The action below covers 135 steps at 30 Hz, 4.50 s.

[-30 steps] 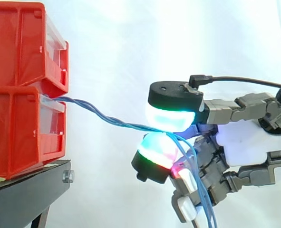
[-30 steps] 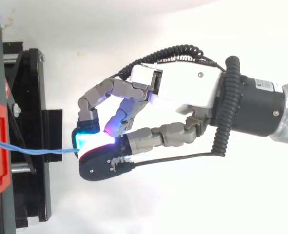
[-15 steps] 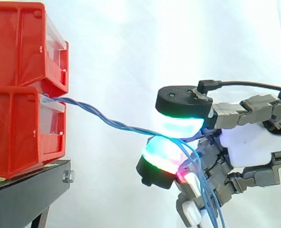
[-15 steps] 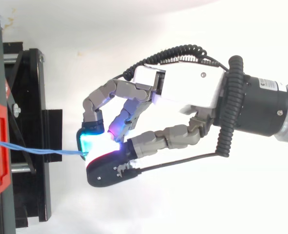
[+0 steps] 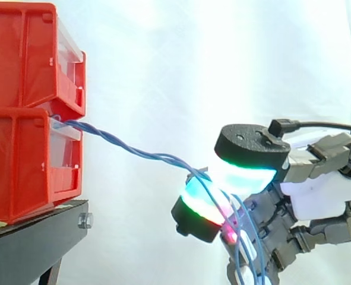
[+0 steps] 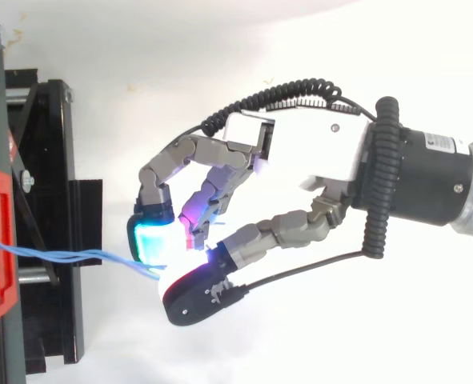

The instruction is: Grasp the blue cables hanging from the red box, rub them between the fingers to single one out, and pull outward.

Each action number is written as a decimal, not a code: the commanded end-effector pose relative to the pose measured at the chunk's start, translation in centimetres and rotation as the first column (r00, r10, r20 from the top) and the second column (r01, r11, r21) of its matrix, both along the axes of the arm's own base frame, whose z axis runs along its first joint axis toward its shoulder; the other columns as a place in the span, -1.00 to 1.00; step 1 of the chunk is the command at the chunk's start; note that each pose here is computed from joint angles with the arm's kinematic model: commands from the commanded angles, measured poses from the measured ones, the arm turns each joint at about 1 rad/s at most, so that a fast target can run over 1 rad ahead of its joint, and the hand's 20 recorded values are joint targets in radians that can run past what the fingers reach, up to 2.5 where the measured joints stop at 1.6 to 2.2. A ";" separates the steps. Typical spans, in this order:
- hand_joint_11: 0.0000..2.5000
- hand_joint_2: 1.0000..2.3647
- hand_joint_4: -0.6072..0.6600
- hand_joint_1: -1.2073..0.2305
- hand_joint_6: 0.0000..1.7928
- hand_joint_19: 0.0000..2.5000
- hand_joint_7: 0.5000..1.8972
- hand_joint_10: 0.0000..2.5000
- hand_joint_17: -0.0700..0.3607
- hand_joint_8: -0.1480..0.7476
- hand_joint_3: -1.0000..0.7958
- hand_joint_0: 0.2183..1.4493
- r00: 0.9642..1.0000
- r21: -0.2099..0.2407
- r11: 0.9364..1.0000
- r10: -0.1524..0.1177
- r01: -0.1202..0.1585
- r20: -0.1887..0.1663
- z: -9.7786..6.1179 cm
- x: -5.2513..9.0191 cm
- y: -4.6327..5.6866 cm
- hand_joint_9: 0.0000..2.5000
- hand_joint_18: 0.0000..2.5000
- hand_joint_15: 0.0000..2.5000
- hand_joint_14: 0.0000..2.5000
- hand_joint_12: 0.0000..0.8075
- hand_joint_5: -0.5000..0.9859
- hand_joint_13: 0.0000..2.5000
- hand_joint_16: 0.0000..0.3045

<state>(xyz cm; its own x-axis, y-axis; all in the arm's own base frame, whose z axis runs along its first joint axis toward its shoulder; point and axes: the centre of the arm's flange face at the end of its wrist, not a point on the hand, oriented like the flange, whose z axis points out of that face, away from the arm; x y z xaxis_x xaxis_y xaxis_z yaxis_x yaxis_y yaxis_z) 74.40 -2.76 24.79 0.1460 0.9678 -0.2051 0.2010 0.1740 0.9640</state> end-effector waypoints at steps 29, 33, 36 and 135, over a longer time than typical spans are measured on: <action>-0.38 -0.98 0.04 -0.07 -0.02 -0.45 -0.07 -0.98 -0.23 -0.13 -0.25 -0.40 1.000 0.005 1.000 0.000 0.000 0.016 -0.2 0.1 0.3 -0.06 -0.33 -0.46 -0.98 -0.17 -0.48 -0.21 -0.72; -0.38 -0.99 0.08 0.01 -0.02 -0.45 -0.05 -0.98 -0.23 -0.14 -0.29 -0.39 1.000 0.005 1.000 0.000 0.000 0.016 -0.1 0.1 0.3 -0.03 -0.32 -0.46 -0.98 -0.17 -0.46 -0.20 -0.72; -0.37 -0.99 0.06 0.03 -0.02 -0.44 -0.07 -0.98 -0.23 -0.13 -0.32 -0.40 1.000 0.005 1.000 0.000 0.000 0.016 -0.2 0.1 0.3 -0.03 -0.32 -0.45 -0.98 -0.18 -0.46 -0.20 -0.72; -0.49 -0.84 0.10 -0.03 -0.01 -0.54 -0.14 -0.99 -0.03 -0.01 -0.05 -0.46 1.000 0.020 1.000 -0.001 0.001 0.017 -0.1 0.1 0.5 -0.02 -0.23 -0.55 -0.98 -0.05 -0.47 -0.19 -0.59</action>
<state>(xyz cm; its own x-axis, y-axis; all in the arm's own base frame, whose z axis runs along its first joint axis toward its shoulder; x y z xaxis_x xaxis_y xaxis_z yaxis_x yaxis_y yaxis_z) 74.45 -2.32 24.64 0.1511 0.9712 -0.1840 0.1856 0.1550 0.9703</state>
